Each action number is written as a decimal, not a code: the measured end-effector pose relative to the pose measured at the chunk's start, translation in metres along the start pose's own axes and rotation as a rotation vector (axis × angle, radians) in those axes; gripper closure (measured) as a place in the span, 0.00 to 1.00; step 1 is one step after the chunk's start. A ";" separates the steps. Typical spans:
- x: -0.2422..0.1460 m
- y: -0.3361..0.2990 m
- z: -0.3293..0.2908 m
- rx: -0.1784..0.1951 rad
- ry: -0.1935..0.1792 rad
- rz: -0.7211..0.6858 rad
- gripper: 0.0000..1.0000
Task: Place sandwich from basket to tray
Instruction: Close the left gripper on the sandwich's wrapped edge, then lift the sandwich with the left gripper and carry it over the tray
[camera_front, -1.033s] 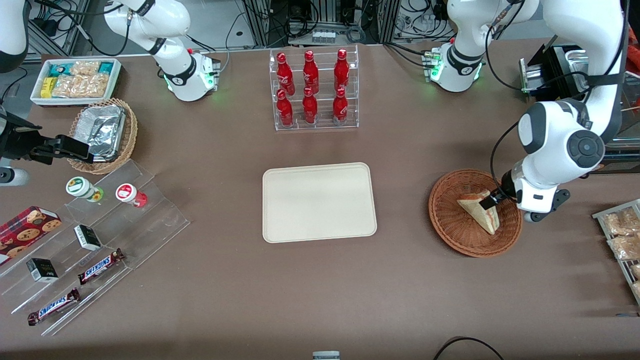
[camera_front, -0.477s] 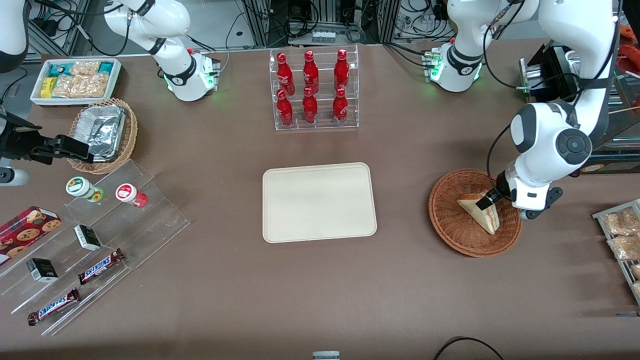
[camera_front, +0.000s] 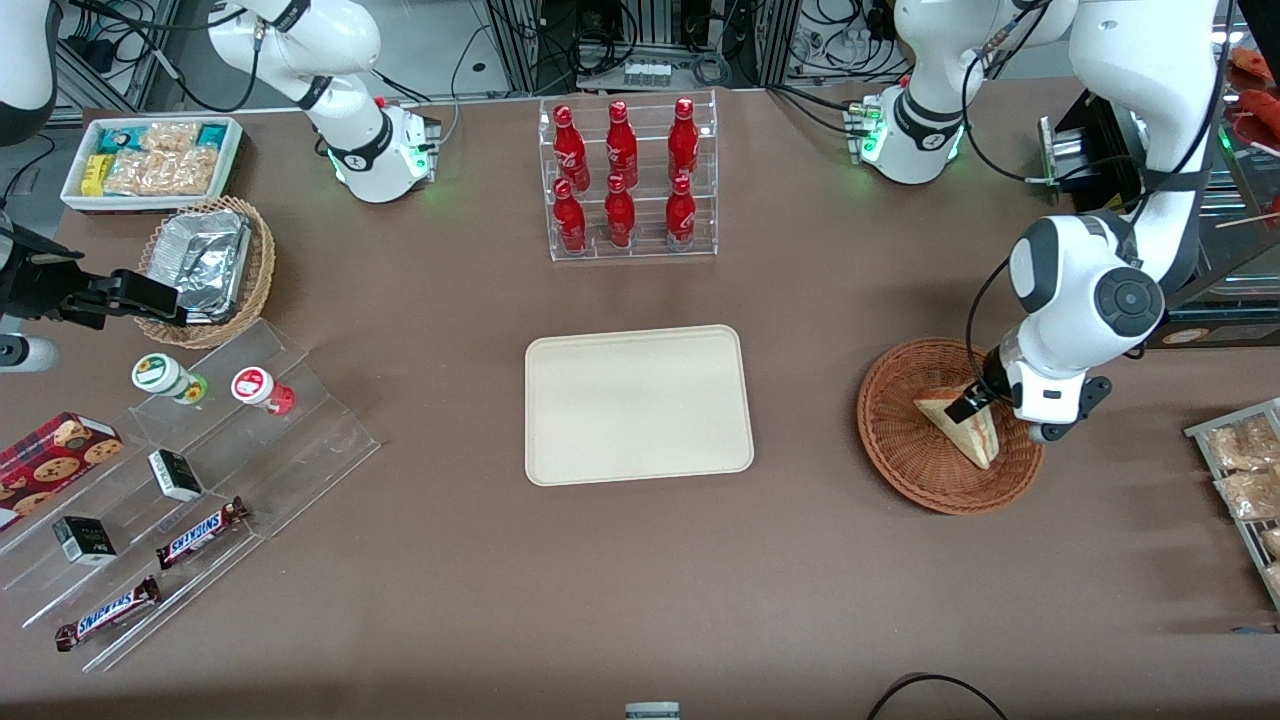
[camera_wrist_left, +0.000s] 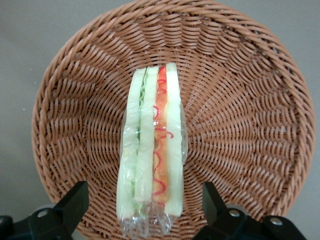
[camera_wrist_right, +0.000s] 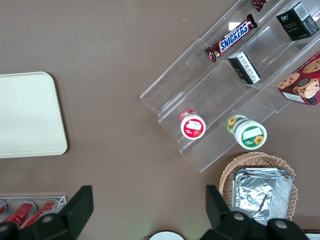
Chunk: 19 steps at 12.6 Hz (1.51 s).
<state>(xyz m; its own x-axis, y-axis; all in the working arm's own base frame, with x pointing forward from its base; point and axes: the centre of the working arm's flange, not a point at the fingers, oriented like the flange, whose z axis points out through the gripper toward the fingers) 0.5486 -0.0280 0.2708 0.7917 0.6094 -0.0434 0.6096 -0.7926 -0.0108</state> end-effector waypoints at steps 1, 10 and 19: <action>-0.001 -0.001 0.006 0.005 -0.005 -0.001 0.00; -0.001 -0.001 0.012 0.008 -0.008 -0.019 0.63; -0.047 0.081 -0.083 0.028 -0.018 0.095 0.85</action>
<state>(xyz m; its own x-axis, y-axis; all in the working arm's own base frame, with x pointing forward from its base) 0.5640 -0.1190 0.3548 0.8447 0.5315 -0.0637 0.5304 -0.8470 -0.0338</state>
